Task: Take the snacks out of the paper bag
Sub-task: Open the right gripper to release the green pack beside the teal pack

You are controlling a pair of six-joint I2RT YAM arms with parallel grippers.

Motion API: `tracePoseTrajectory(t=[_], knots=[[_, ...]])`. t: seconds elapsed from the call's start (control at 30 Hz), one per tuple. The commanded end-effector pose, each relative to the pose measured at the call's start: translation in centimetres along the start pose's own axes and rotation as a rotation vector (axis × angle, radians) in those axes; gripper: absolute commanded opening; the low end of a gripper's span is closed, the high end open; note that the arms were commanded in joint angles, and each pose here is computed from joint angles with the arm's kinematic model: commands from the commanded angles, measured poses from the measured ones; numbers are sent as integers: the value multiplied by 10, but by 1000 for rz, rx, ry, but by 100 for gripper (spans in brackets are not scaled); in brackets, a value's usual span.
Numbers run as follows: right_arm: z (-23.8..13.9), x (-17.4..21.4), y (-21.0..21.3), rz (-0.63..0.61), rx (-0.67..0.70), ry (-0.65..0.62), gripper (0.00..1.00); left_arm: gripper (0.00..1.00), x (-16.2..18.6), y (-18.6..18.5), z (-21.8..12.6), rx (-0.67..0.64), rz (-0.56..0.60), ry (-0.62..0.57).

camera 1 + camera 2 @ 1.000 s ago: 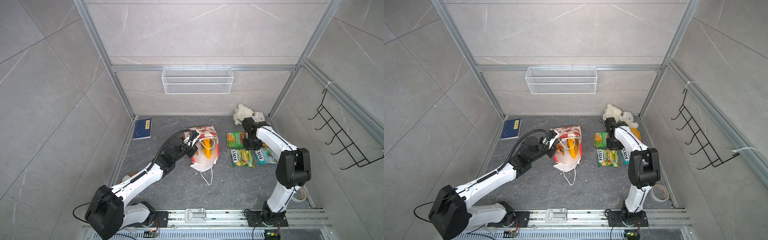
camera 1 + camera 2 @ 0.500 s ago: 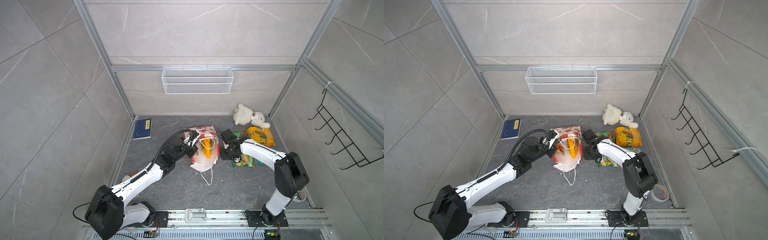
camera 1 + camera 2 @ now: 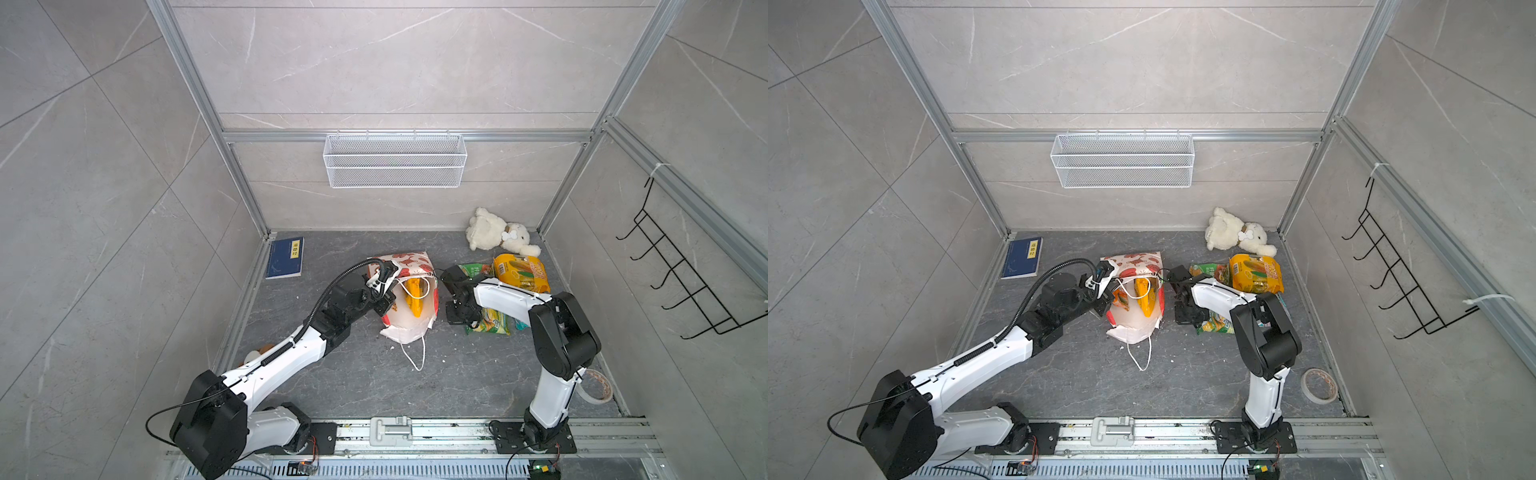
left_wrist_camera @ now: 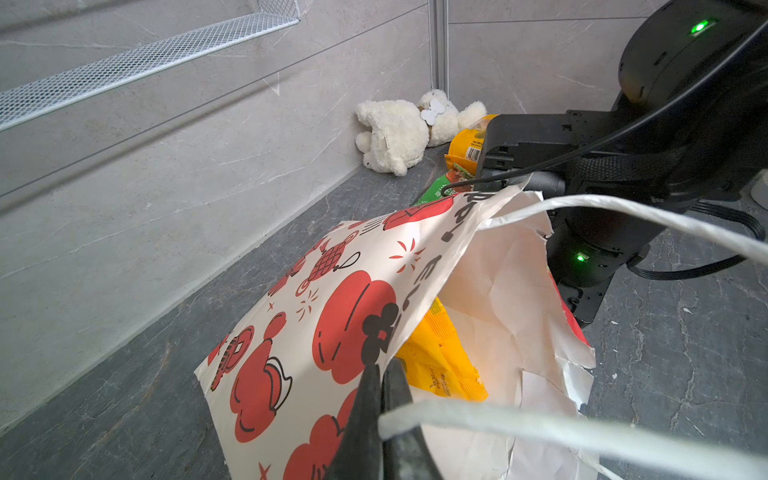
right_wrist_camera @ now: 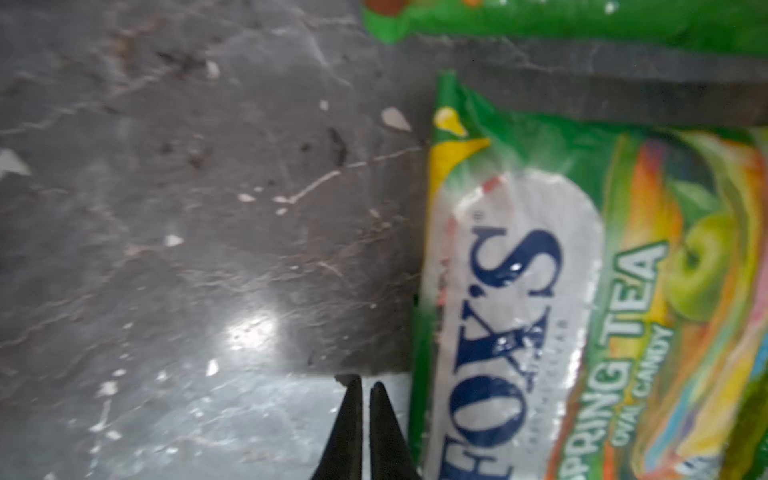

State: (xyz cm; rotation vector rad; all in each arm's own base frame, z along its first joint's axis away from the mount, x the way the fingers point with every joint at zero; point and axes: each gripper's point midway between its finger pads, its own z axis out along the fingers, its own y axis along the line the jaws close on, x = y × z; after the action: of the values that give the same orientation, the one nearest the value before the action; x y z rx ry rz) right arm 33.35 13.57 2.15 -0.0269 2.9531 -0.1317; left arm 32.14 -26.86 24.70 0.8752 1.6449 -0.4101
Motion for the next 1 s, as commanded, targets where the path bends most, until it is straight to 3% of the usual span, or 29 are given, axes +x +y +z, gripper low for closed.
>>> tracePoseTrajectory(t=[0.0,0.4,0.57,0.7,0.8,0.97], knots=[[7,9,-13,-1,52,29,10,0,-16,6,-5,-20,-6,-45],[12,10,-36,4,119,38,11,0,-13,5,-6,-21,-13,-39],[4,4,-35,15,71,13,12,0,-13,5,-5,-17,-15,-35],[-19,-7,-17,18,-59,-55,15,0,-13,5,-4,-15,-18,-31],[-58,-18,-3,2,-161,-190,16,0,-14,4,-4,-6,-22,-33],[-153,-30,23,-66,-361,-590,18,0,-14,3,-2,1,-25,-28]])
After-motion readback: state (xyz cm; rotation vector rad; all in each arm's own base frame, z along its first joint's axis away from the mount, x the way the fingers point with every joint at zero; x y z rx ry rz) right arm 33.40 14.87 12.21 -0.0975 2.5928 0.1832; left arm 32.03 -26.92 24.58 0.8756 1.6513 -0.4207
